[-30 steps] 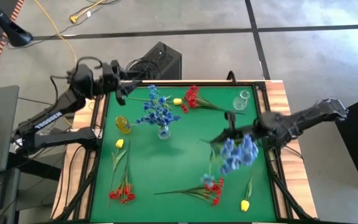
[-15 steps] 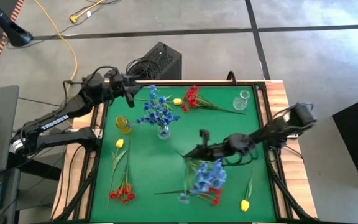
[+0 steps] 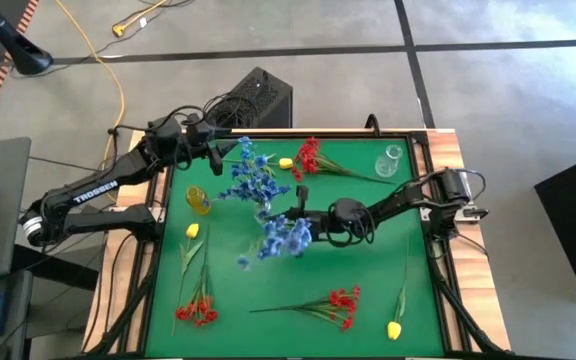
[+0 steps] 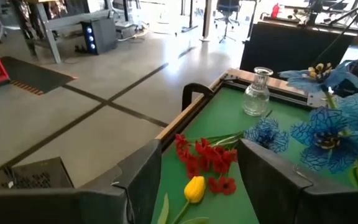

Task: Sort flowers into vase by color
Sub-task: Put the blue flowers into the bottom transparent vase

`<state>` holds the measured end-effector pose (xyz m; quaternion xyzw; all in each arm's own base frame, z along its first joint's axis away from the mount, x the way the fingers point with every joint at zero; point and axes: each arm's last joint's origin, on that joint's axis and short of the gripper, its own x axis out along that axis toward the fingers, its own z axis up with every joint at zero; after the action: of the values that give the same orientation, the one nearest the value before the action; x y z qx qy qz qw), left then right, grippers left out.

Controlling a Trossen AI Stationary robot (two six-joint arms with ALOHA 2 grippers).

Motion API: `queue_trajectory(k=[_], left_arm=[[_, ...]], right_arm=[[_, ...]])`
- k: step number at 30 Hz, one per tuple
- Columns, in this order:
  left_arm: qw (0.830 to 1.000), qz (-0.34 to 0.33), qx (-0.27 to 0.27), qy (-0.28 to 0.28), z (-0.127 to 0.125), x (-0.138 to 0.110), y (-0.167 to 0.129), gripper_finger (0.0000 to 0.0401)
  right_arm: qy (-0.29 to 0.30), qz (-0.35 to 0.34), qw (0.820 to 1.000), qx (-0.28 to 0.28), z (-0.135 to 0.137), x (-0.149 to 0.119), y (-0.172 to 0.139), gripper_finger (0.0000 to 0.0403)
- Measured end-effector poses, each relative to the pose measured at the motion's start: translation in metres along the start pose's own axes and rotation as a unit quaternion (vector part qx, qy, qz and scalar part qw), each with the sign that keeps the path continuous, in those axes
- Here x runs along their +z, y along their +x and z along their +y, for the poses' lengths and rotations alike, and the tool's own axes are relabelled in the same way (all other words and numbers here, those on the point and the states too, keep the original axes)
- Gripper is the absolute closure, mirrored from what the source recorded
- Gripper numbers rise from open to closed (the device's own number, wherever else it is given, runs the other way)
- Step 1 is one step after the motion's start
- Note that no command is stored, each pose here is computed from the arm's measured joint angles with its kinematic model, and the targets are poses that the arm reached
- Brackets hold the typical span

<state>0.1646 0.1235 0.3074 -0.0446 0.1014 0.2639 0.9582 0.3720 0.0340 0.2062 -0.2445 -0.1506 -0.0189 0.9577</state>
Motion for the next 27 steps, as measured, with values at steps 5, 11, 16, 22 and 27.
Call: queue_trajectory(k=[5,11,16,22,27], left_arm=[[1.000,0.000,0.000,-0.002,0.000,0.000,0.000,0.0202],[1.000,0.002,-0.004,-0.003,0.000,0.000,0.000,0.0202],[1.000,0.011,-0.004,-0.004,0.000,-0.002,0.000,0.0202],[1.000,0.011,-0.004,-0.006,0.000,-0.002,0.000,0.0202],[1.000,0.011,-0.004,-0.006,0.000,-0.002,0.000,0.0202]], right_arm=[[-0.002,0.010,1.000,-0.002,-0.004,-0.004,0.000,0.0384],[0.009,0.033,0.999,-0.008,-0.013,-0.013,0.000,0.0384],[0.007,0.041,0.999,-0.016,-0.020,-0.018,0.000,0.0384],[0.032,0.051,0.998,-0.024,-0.027,-0.023,0.000,0.0383],[0.080,0.055,0.995,-0.033,-0.032,-0.026,-0.001,0.0383]])
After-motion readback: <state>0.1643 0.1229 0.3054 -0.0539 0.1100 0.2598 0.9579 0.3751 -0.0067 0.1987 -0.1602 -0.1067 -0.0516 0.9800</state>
